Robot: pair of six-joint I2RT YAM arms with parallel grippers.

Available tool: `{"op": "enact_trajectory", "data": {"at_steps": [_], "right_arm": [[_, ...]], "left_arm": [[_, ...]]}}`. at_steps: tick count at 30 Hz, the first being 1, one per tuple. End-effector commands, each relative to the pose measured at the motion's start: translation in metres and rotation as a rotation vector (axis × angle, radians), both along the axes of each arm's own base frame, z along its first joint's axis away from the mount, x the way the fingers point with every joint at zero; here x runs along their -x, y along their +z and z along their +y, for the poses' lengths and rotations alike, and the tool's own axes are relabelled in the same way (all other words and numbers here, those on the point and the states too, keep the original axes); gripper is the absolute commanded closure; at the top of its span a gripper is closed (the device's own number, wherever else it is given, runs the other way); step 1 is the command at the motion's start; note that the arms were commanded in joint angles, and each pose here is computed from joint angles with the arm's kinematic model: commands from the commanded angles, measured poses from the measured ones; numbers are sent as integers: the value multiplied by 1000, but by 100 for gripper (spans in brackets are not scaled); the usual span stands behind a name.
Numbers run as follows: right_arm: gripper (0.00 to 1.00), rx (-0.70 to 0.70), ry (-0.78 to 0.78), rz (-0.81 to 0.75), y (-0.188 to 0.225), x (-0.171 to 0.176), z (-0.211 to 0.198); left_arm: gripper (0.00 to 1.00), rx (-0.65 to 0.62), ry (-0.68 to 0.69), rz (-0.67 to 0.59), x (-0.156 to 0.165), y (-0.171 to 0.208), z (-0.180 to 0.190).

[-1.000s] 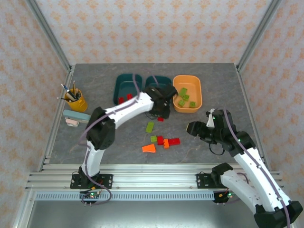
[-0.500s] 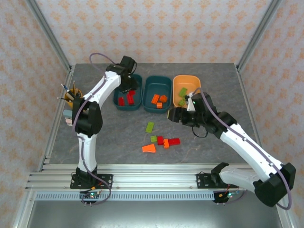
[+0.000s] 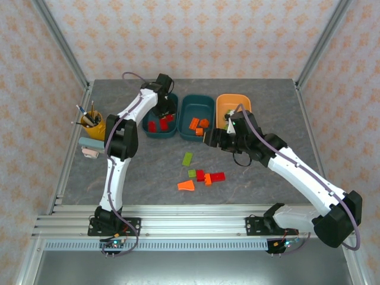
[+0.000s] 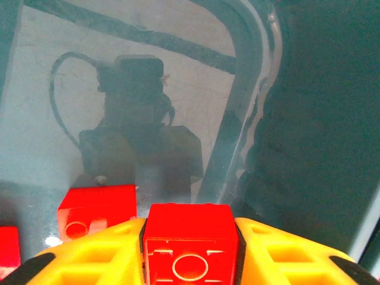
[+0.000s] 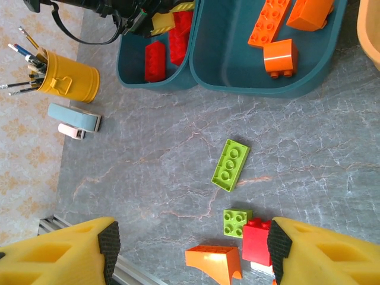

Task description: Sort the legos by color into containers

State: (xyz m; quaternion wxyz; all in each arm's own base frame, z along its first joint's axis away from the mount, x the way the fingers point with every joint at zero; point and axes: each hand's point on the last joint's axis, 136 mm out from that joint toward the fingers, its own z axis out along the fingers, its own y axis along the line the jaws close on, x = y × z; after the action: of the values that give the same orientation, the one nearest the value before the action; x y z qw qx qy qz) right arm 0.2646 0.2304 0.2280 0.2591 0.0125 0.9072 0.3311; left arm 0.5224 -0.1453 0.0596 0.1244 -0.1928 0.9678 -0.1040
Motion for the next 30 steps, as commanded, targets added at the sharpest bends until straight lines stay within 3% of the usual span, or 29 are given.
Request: {"op": "enact_trajectory", "data": {"at_steps": [1, 7, 15, 19, 22, 30], "right_arm": [[32, 37, -43, -4, -2, -3, -7], [32, 130, -68, 28, -16, -6, -17], [33, 272, -75, 52, -38, -13, 5], [33, 414, -85, 145, -75, -14, 28], [33, 525, -51, 166, -99, -12, 50], [30, 651, -140, 337, -148, -14, 74]], "left_arm": [[55, 6, 31, 24, 5, 0, 6], [44, -12, 53, -31, 5, 30, 13], [36, -85, 101, -190, 24, 119, 37], [32, -88, 77, -267, 65, 153, 36], [29, -61, 41, -294, 106, 157, 28], [25, 15, 9, -290, 227, 124, 23]]}}
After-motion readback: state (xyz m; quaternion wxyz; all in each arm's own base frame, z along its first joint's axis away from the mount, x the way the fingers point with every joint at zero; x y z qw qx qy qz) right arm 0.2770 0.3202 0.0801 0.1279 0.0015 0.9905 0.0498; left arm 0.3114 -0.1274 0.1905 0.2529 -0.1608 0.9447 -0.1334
